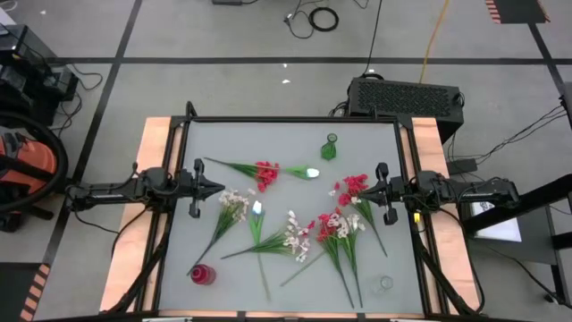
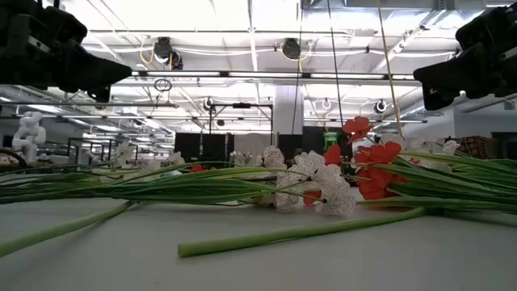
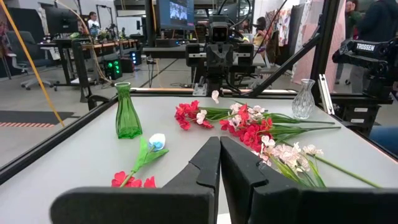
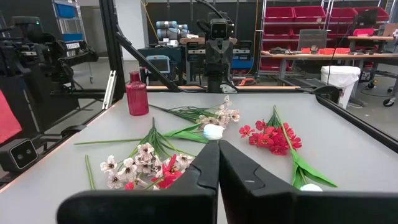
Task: Sort flowers into vase by color
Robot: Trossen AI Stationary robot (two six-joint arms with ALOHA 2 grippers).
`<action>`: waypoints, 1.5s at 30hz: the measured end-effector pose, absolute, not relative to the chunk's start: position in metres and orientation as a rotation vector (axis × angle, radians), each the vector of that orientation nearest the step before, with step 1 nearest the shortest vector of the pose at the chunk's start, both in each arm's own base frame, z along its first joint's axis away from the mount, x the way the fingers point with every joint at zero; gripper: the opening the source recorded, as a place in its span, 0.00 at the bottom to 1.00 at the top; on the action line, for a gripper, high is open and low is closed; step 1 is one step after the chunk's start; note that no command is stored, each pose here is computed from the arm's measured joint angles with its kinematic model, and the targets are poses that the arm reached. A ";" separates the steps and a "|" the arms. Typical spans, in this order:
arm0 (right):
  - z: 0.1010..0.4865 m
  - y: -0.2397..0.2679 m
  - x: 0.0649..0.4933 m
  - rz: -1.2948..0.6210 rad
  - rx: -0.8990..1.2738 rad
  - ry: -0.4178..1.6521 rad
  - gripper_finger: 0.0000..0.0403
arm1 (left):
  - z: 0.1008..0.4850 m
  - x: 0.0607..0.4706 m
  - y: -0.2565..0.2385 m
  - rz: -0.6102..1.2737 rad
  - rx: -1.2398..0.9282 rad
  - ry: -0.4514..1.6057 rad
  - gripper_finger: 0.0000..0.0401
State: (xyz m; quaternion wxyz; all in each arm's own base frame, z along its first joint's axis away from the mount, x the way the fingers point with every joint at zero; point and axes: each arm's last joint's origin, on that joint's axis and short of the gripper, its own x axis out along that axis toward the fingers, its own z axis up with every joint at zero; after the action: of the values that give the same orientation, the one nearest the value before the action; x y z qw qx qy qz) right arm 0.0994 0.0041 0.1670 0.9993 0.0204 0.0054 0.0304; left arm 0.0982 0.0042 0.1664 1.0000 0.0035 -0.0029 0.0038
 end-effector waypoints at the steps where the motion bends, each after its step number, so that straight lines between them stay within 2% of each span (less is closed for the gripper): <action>1: 0.167 0.004 0.099 0.061 0.041 0.011 0.00 | 0.166 0.098 0.004 0.007 0.007 -0.006 0.05; 20: 0.169 0.004 0.099 0.063 0.075 -0.007 0.00 | 0.166 0.098 0.004 0.008 0.007 -0.006 0.05; 25: 0.191 0.006 0.097 0.090 0.150 -0.053 0.00 | 0.166 0.098 0.004 0.007 0.007 -0.006 0.05; 30: 0.251 0.007 0.090 0.067 0.129 -0.116 0.00 | 0.166 0.098 0.004 0.008 0.007 -0.006 0.05; 33: 0.294 0.007 0.092 0.019 0.120 -0.080 0.00 | 0.166 0.098 0.004 0.008 0.007 -0.006 0.05; 40: 0.406 0.009 0.113 -0.043 0.102 -0.052 0.00 | 0.166 0.098 0.004 0.008 0.007 -0.006 0.05; 45: 0.471 0.011 0.133 -0.057 0.132 -0.051 0.00 | 0.166 0.098 0.004 0.007 0.007 -0.006 0.05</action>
State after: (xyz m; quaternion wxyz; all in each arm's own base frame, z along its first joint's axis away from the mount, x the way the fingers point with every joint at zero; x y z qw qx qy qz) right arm 0.1327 0.0109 0.4712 0.9971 0.0660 -0.0257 -0.0284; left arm 0.0982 0.0041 0.1664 1.0000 0.0036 -0.0031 0.0037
